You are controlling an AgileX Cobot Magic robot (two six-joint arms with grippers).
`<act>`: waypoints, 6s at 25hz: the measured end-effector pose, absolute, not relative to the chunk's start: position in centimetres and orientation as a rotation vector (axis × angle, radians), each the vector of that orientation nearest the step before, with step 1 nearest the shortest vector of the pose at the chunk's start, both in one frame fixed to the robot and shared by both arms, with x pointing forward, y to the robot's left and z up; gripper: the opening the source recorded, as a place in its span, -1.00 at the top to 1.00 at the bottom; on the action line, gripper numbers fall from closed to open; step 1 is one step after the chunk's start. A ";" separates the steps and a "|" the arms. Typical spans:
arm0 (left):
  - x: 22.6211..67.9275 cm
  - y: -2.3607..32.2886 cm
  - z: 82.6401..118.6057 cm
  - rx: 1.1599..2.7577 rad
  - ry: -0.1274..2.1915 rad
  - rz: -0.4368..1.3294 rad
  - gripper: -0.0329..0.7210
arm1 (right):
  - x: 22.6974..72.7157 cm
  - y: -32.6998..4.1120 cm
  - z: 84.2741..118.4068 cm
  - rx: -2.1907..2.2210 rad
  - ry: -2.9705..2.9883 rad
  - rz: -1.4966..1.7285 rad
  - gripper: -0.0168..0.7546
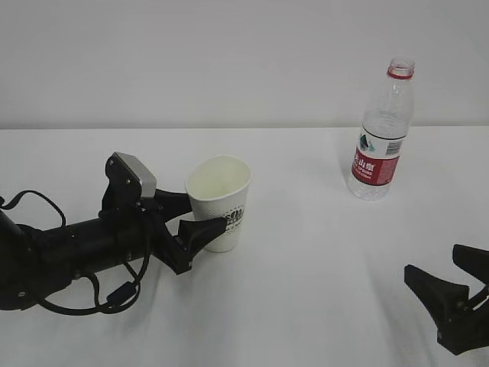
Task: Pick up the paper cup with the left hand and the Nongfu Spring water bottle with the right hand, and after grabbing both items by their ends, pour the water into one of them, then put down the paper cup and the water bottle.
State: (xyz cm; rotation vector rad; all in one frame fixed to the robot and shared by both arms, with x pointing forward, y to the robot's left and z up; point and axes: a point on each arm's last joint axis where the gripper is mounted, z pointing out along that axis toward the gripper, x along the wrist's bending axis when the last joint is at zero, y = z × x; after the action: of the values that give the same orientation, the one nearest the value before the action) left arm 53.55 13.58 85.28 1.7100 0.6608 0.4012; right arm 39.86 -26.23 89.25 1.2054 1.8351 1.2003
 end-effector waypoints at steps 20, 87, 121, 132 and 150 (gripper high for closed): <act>52.2 14.2 88.3 1.691 0.590 0.424 -0.43 | 39.9 -26.2 89.2 1.205 1.835 1.200 -0.57; 44.0 13.9 97.5 1.756 0.143 0.015 -0.41 | 41.1 -26.9 89.6 1.232 1.741 1.152 -0.57; 44.2 13.9 97.6 1.741 0.165 0.020 -0.36 | 49.8 -26.0 89.9 1.105 1.676 1.247 -0.57; 44.2 13.9 97.6 1.740 0.166 0.020 -0.35 | 52.7 -26.0 88.1 1.142 1.667 1.229 -0.57; 44.2 13.9 97.6 1.740 0.165 0.022 -0.35 | 56.5 -26.2 85.9 1.180 1.618 1.208 -0.57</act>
State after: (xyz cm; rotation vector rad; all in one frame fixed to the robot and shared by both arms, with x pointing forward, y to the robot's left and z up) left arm 44.15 13.94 97.64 1.7397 0.1648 0.0216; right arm 56.51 -26.23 85.85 1.1795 1.6183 1.2080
